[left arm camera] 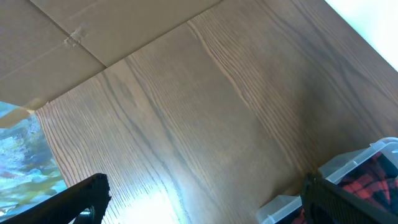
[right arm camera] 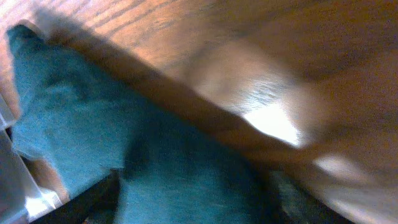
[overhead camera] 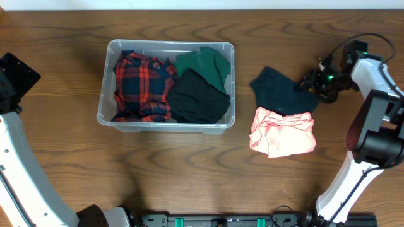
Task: Pack container
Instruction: 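Withdraw the right gripper and grasp the dark navy garment, then carry the dark navy garment with the right gripper into the bin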
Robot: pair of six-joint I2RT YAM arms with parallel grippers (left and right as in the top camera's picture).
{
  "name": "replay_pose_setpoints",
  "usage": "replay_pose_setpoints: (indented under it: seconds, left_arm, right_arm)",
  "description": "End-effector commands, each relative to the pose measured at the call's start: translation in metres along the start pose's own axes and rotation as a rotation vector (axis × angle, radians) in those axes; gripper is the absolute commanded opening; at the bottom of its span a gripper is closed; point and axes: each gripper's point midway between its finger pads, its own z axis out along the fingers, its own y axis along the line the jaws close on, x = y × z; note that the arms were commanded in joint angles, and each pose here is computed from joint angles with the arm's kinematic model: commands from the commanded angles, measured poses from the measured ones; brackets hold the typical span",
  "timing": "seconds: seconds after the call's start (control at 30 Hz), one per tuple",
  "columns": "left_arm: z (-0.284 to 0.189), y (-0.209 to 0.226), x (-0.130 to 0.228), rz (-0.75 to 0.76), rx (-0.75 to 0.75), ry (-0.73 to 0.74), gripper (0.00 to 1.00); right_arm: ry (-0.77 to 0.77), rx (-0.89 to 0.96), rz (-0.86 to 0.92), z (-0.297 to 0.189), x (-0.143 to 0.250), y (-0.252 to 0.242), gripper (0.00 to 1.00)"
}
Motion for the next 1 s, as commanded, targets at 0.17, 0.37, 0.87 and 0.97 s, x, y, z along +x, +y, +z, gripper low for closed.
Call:
replay_pose_setpoints:
  seconds: [0.17,0.37,0.87,0.97]
  left_arm:
    - [0.001,0.002,-0.002,-0.006,-0.012,-0.003,0.98]
    - [0.001,0.002,-0.002,-0.006,-0.011,-0.004,0.98]
    - [0.001,0.002,-0.002,-0.006,-0.012,-0.003,0.98]
    - [0.001,0.002,-0.002,-0.006,-0.012,-0.003,0.98]
  right_arm:
    - [0.065,-0.098,-0.034,0.004,0.019,0.029,0.02]
    - [-0.085,-0.111,-0.158,-0.058,0.010,0.067,0.01]
    - [-0.338,-0.656,-0.589,-0.174,0.049,0.274,0.01]
    - [-0.335,-0.738,-0.720,-0.166,0.071,0.328,0.01]
